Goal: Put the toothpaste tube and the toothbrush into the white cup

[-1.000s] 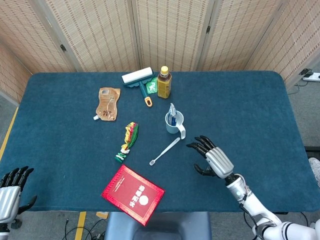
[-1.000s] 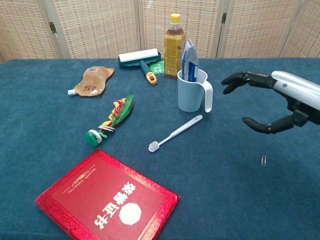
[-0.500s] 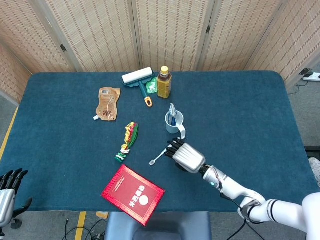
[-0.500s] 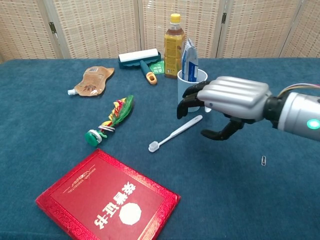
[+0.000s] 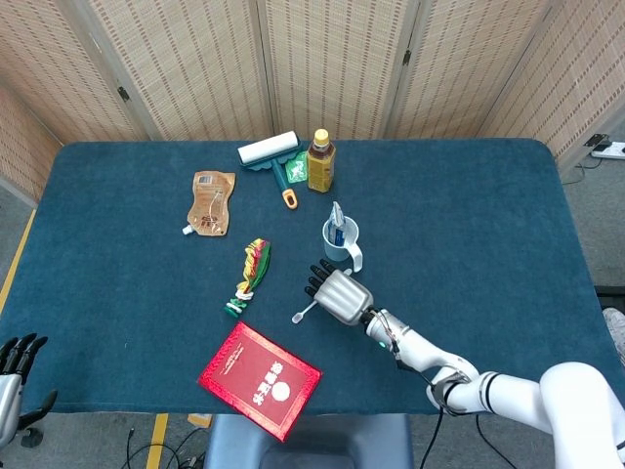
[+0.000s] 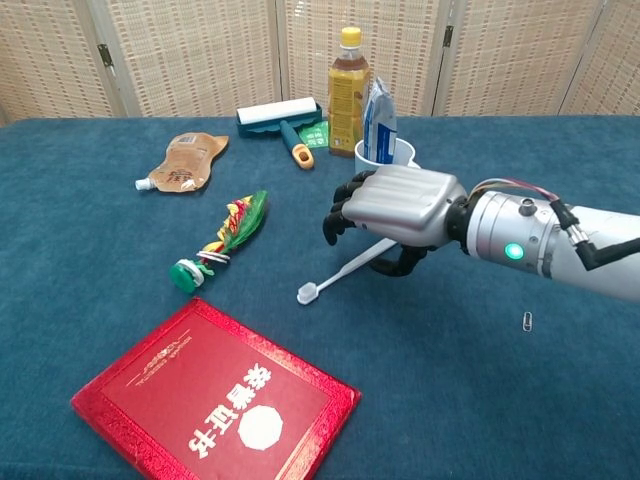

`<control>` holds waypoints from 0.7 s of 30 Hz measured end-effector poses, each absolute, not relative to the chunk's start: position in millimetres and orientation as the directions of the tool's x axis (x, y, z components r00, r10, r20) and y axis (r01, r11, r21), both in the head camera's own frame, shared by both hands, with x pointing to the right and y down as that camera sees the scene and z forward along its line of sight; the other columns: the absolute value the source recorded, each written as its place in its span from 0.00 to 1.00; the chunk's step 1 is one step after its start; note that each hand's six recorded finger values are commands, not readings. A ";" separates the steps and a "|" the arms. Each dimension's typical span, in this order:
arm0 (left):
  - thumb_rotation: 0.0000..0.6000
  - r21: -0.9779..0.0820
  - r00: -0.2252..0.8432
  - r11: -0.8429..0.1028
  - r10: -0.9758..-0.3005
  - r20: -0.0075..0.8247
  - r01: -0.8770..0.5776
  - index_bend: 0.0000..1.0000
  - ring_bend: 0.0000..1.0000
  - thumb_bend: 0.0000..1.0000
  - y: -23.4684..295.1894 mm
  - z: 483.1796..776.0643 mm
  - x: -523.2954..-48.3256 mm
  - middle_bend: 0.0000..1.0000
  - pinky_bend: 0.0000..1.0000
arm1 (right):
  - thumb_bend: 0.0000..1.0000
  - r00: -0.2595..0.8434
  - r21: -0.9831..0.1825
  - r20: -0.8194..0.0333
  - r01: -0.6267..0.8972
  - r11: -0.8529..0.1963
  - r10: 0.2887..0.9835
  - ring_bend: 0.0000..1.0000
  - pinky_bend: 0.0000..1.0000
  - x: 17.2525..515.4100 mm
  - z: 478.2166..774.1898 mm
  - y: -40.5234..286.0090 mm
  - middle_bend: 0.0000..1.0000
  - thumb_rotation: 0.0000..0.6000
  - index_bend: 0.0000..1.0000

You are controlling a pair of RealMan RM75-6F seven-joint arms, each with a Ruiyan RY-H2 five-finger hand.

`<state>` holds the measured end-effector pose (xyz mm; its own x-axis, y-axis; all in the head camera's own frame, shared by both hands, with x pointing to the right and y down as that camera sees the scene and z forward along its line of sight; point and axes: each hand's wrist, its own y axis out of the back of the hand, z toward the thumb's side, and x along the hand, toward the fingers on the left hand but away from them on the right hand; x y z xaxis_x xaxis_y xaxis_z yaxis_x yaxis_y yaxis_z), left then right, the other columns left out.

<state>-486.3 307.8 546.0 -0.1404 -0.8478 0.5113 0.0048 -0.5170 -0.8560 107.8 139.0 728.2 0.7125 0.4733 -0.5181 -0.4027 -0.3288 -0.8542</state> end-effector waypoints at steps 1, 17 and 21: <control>1.00 -0.856 -0.141 -0.518 -0.847 0.512 0.005 0.17 0.10 0.33 307.9 546.1 -486.5 0.15 0.15 | 0.34 0.710 -0.853 -0.521 -0.410 -0.324 0.473 0.15 0.18 107.5 730.1 139.2 0.28 1.00 0.32; 1.00 -0.853 -0.141 -0.522 -0.844 0.518 -0.010 0.17 0.10 0.33 309.8 546.5 -487.8 0.15 0.15 | 0.34 0.692 -0.848 -0.530 -0.429 -0.312 0.489 0.15 0.18 99.9 754.0 143.1 0.28 1.00 0.38; 1.00 -0.851 -0.141 -0.525 -0.842 0.521 -0.010 0.17 0.10 0.33 310.2 547.4 -488.1 0.15 0.15 | 0.34 0.696 -0.851 -0.524 -0.422 -0.311 0.490 0.15 0.18 100.4 755.8 144.8 0.28 1.00 0.41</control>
<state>-488.1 310.2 547.4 -0.1412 -0.8418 0.5210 -0.0096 -0.5251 -0.8510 100.4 144.8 755.8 0.6964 0.4899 -0.5244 -0.4222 -0.3113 -0.8514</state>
